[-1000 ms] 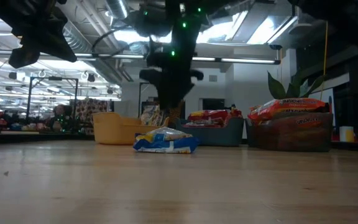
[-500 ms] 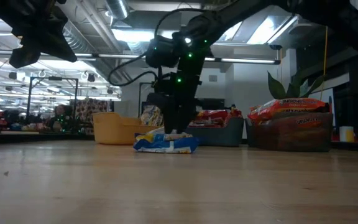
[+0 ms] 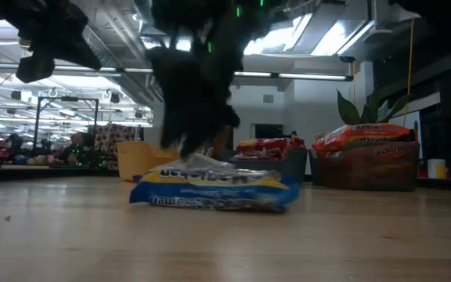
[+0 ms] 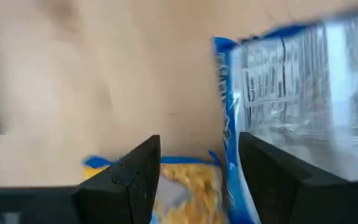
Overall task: Sort Maruchan noodles
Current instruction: Put the top blue noodle pack into the yellow bin
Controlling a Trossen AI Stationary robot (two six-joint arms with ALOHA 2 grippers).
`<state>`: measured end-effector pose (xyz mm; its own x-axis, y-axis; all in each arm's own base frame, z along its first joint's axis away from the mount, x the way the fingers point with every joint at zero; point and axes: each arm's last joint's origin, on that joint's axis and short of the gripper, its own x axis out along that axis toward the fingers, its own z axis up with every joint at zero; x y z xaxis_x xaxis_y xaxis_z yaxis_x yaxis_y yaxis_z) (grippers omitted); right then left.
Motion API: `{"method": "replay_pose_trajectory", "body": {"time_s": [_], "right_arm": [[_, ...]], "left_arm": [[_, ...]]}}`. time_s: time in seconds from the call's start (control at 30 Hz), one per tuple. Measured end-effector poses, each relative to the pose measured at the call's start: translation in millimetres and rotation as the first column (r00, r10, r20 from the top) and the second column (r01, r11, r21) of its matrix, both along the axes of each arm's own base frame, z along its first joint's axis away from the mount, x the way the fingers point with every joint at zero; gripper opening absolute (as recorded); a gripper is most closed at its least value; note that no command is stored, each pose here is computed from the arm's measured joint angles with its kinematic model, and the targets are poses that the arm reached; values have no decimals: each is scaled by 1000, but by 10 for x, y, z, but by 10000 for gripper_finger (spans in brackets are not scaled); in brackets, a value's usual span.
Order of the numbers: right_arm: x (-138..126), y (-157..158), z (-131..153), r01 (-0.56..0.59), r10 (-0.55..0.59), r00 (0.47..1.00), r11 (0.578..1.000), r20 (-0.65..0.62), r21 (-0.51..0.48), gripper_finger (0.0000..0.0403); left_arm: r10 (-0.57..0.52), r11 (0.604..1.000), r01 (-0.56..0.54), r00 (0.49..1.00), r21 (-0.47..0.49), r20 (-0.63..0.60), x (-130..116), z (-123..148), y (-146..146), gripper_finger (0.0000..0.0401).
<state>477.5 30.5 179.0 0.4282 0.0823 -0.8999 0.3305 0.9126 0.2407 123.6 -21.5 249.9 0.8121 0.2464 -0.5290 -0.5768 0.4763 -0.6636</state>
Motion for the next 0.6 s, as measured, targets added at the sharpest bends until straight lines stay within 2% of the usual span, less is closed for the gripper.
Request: {"method": "replay_pose_trajectory", "body": {"time_s": [0.07,0.17,0.27,0.33,0.47,0.6], "right_arm": [[11,79,198,4,-4,999,1000,32,6,205],[-59,72,505,126,-126,991,992,38,18,205],[-202,73,631,342,-341,939,939,-33,33,205],[-278,107,661,435,-434,899,900,-61,11,205],[-403,246,699,455,-454,887,890,-77,-7,205],[-576,259,665,483,-482,865,875,-140,-36,205]], "left_arm": [[-10,1000,10,1000,-6,18,45,10,-24,0],[-30,1000,30,999,1,11,143,-17,-90,0],[-9,1000,10,1000,27,-16,307,-103,-171,0],[-1,1000,2,1000,18,-17,454,-198,-229,0],[-32,999,32,999,-36,5,701,-471,-295,0],[4,996,-5,1000,-90,-9,808,-730,-239,0]]}}
